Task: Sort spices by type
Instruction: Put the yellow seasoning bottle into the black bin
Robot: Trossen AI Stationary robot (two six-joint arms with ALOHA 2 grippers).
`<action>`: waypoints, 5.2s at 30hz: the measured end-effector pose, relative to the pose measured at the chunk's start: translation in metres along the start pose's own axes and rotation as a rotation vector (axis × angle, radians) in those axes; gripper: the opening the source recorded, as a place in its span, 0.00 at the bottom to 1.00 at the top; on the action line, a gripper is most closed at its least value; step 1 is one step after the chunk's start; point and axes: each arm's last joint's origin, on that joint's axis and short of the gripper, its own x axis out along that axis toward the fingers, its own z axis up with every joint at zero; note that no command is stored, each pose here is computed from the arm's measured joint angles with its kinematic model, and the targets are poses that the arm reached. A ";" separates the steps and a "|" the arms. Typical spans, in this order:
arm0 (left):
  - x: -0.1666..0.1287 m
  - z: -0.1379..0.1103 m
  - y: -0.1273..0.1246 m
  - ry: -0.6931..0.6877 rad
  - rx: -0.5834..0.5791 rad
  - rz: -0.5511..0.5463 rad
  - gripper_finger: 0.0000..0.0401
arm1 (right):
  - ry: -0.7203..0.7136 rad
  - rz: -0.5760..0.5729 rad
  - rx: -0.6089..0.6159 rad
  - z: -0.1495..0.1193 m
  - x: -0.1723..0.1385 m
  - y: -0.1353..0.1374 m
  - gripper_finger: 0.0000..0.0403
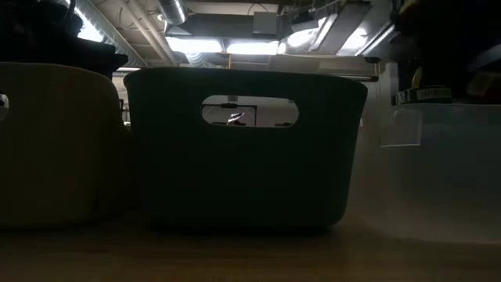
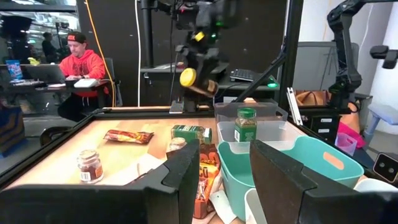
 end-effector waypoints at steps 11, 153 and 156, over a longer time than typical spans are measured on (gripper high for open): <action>0.000 0.000 0.000 -0.001 -0.001 0.000 0.33 | -0.398 0.248 0.046 -0.079 -0.030 0.018 0.53; 0.000 0.000 0.001 -0.001 -0.004 0.030 0.33 | -0.300 -0.096 0.066 -0.201 0.041 0.100 0.67; 0.000 0.000 0.001 -0.001 -0.004 0.031 0.33 | -0.288 -0.086 0.073 -0.199 0.036 0.099 0.67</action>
